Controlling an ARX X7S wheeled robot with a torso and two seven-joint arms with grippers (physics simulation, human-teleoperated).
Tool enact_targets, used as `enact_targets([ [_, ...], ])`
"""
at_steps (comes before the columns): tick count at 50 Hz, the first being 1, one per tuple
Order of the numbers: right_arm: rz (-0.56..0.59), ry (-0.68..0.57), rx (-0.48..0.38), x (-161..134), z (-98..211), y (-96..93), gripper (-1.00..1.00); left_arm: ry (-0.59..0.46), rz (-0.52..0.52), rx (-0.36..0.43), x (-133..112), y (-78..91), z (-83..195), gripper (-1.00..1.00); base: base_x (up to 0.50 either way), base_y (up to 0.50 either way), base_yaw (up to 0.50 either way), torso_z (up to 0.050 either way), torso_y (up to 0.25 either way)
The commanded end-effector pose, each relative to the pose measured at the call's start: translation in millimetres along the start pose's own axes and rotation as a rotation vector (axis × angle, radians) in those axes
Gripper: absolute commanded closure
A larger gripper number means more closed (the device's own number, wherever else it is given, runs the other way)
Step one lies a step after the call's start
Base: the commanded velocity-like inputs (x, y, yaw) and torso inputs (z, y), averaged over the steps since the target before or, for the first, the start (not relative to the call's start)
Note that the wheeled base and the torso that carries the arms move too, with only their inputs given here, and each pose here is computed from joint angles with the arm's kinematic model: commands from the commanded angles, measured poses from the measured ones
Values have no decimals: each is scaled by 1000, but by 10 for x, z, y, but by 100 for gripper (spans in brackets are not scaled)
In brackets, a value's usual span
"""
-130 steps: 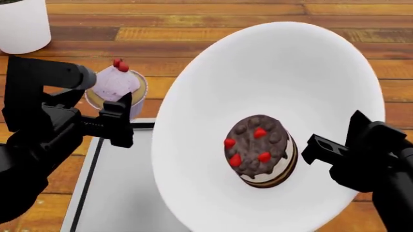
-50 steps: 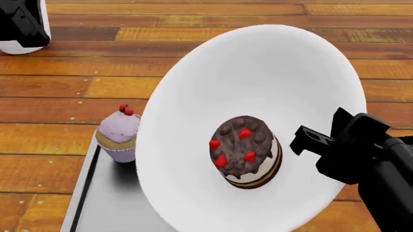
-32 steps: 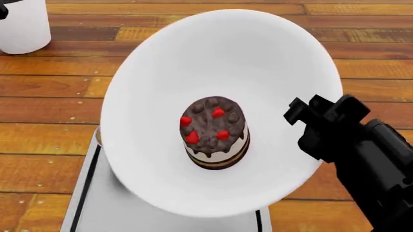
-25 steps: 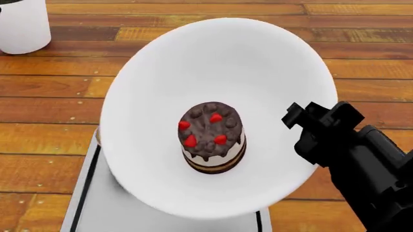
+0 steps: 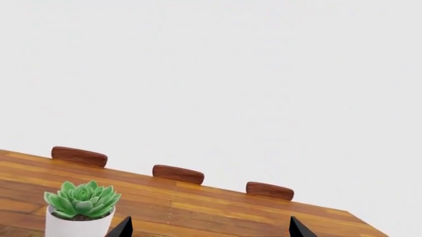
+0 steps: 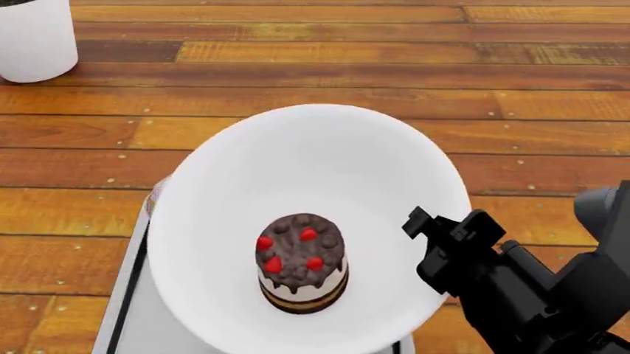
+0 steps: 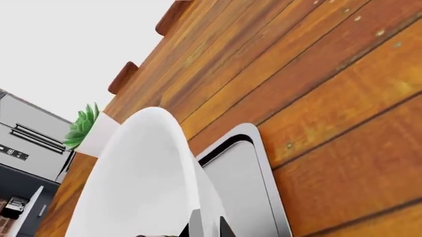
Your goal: Pick up the bowl with cake and place it on the tray. Pick up the cupcake and place it on the tray.
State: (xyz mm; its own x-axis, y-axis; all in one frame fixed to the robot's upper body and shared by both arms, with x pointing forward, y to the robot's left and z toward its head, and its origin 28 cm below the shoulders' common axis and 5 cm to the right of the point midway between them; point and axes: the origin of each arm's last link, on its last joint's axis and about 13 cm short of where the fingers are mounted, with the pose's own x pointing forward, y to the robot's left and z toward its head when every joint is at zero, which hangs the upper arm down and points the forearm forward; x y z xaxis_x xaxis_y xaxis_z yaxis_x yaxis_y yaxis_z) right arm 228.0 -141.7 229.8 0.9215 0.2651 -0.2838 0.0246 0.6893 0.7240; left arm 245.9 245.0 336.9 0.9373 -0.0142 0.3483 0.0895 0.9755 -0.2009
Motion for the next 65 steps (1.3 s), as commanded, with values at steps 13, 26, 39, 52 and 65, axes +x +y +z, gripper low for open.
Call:
enact_targets([
  [13, -15, 15, 25, 69, -55, -104, -100, 15, 12, -6, -51, 10, -20, -100, 0, 0, 0, 1, 1],
  [26, 13, -19, -22, -20, -1, -1, -100, 16, 14, -9, -43, 16, -31, -100, 0, 0, 0, 0, 0],
  [39, -15, -362, -239, -700, 466, 427, -100, 4, 9, -15, -57, 11, -11, -100, 0, 0, 0, 0, 1],
  [52, -33, -633, -407, -1256, 683, 730, -100, -32, 31, -55, -197, 42, 14, -100, 0, 0, 0, 0, 0],
  [65, 2, -585, -408, -1069, 628, 756, -100, -28, 57, -78, -225, 147, -65, -100, 0, 0, 0, 0, 0],
])
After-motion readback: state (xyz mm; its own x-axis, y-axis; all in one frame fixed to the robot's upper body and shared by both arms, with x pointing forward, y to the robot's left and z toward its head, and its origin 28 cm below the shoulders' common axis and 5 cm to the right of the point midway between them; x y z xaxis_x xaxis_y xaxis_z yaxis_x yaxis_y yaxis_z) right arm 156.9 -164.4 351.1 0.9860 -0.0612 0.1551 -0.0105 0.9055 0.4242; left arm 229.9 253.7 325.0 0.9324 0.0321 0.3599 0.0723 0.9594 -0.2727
